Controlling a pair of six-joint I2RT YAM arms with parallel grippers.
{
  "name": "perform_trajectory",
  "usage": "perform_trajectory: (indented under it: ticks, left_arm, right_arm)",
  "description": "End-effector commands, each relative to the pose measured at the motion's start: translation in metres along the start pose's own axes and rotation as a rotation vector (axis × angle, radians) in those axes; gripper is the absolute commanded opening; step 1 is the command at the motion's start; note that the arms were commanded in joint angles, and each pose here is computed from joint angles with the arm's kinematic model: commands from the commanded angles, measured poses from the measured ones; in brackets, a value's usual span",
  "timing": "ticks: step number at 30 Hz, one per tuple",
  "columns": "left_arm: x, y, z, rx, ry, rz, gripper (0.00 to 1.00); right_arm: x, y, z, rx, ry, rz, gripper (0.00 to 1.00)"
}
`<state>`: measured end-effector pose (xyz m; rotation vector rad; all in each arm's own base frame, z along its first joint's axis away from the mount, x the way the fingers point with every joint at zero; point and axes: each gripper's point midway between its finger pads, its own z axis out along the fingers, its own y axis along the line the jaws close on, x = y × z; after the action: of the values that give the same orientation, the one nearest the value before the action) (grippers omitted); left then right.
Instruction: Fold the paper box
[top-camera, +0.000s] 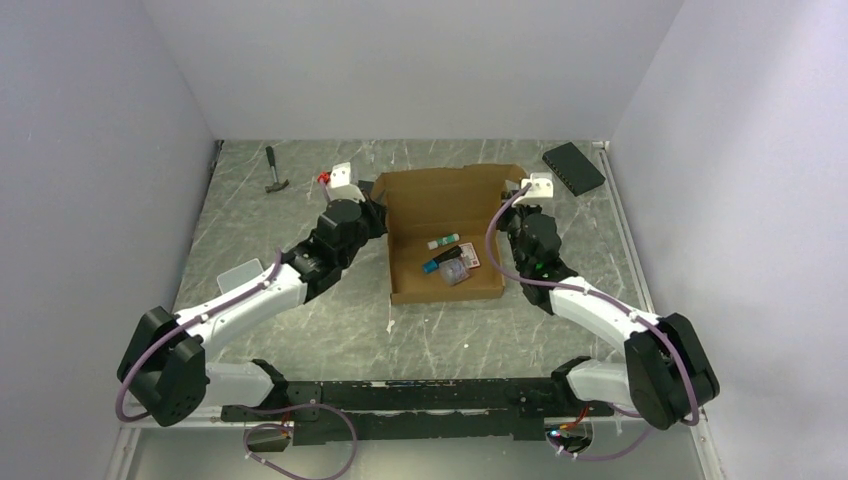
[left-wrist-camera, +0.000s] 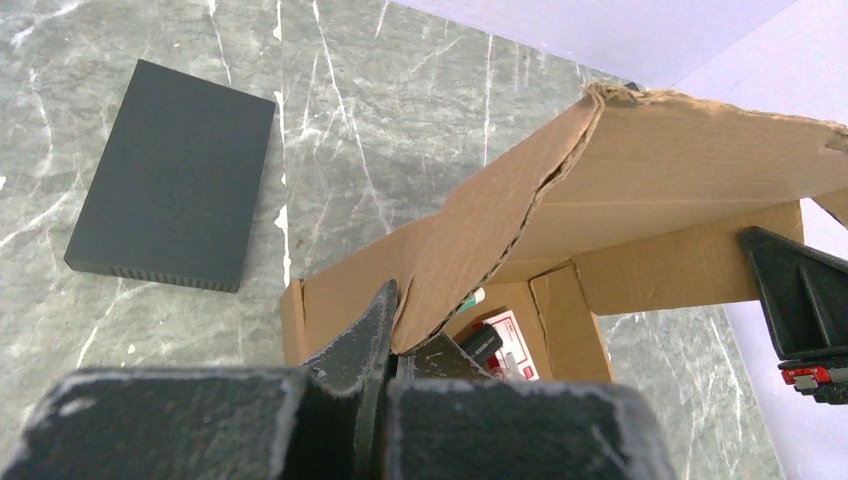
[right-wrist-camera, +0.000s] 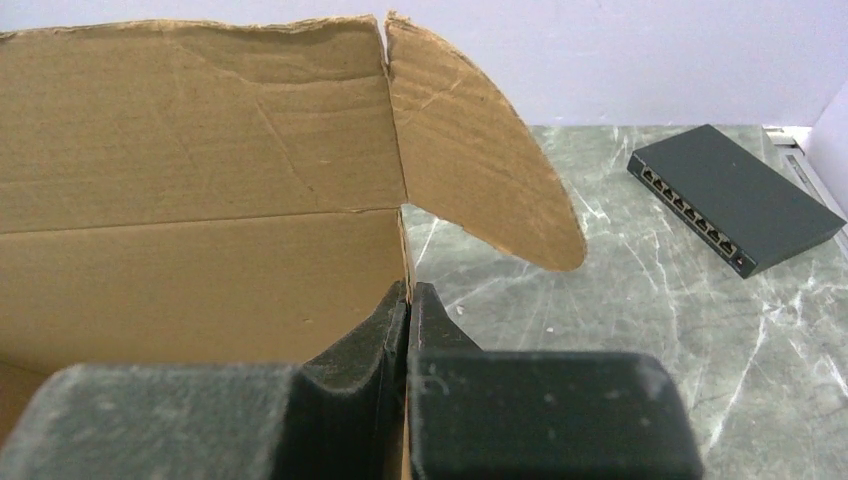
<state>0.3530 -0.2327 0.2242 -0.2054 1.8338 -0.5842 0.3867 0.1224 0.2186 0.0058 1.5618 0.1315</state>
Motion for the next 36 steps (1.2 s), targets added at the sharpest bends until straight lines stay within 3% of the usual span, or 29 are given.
perform_trajectory:
  ticks: [1, 20, 25, 29, 36]
  left_arm:
    - [0.016, 0.008, -0.009, -0.032, 0.029, -0.022, 0.0]
    - [0.038, 0.012, -0.021, -0.043, 0.049, -0.022, 0.0]
    - [0.043, 0.011, -0.023, -0.036, 0.061, -0.016, 0.0]
    - [0.044, 0.011, -0.024, -0.037, 0.073, 0.0, 0.0]
    - [0.054, 0.017, -0.027, -0.051, 0.105, 0.042, 0.0]
  right_arm:
    - [0.024, -0.004, -0.013, 0.001, 0.109, -0.014, 0.03]
    - [0.054, 0.003, -0.046, -0.103, 0.288, -0.049, 0.11]
    - [0.052, 0.006, -0.048, -0.122, 0.29, -0.042, 0.1]
    - [0.053, 0.012, -0.051, -0.16, 0.305, -0.039, 0.03]
    - [0.052, 0.015, -0.059, -0.202, 0.325, -0.066, 0.03]
